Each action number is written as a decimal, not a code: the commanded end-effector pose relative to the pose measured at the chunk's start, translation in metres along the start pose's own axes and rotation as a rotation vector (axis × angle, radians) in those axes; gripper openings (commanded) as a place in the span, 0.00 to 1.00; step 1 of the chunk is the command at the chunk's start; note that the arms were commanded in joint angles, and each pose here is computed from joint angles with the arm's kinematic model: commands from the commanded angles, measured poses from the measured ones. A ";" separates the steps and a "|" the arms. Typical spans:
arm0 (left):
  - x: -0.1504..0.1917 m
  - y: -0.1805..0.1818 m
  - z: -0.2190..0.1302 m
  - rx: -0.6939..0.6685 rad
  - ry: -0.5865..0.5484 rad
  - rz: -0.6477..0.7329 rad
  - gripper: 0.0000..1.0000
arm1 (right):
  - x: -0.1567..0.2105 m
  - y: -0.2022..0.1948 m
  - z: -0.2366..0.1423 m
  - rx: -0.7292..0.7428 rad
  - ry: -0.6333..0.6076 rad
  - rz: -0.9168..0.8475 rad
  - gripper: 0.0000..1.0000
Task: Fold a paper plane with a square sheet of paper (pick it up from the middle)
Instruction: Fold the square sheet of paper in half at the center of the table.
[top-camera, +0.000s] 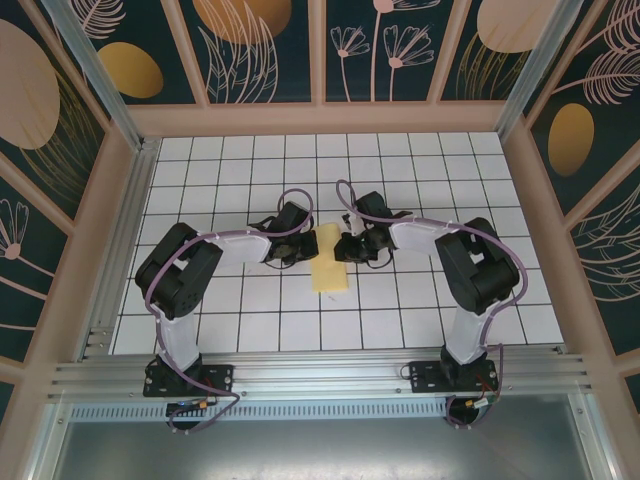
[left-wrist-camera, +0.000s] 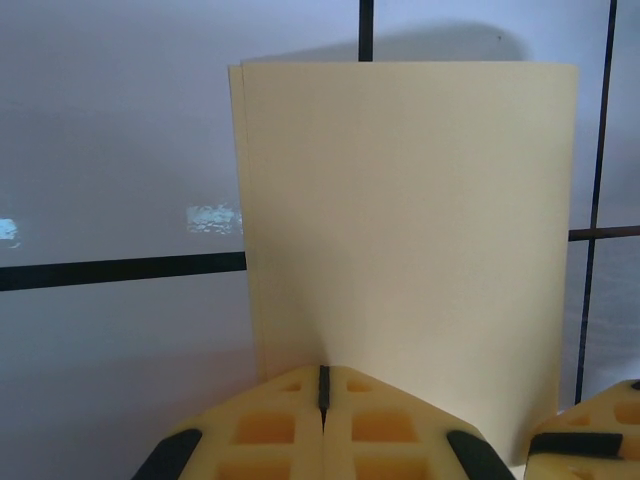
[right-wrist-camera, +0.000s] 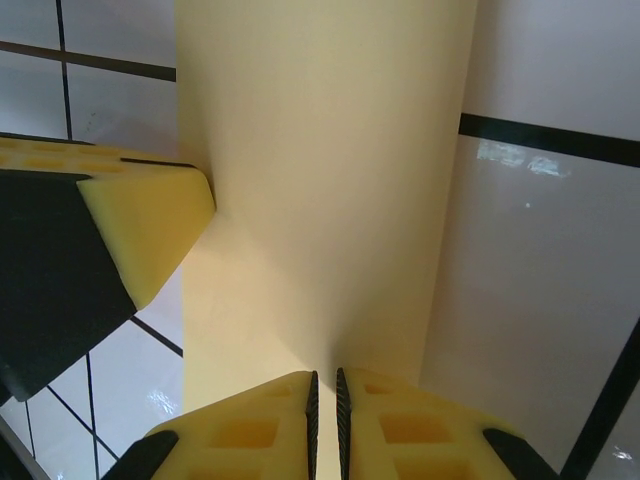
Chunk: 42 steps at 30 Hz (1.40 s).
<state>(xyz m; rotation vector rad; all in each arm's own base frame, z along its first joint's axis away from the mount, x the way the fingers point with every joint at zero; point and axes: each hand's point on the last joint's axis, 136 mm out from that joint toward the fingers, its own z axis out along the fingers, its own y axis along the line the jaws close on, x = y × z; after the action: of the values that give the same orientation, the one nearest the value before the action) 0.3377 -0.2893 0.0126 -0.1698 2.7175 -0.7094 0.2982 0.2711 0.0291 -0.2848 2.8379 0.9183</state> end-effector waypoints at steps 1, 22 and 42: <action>0.027 0.047 0.012 -0.173 0.077 -0.018 0.03 | -0.002 -0.003 0.006 0.014 0.008 0.007 0.16; 0.026 0.051 0.011 -0.195 0.065 -0.021 0.02 | 0.011 0.025 -0.022 -0.096 -0.008 0.006 0.15; 0.029 0.055 0.012 -0.204 0.063 -0.031 0.03 | 0.084 -0.019 -0.001 -0.020 0.147 0.083 0.16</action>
<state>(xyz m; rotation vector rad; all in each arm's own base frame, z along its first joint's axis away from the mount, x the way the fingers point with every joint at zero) 0.3379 -0.2890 0.0121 -0.1739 2.7113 -0.6890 0.2534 0.2642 0.0155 -0.2898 2.8691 1.0160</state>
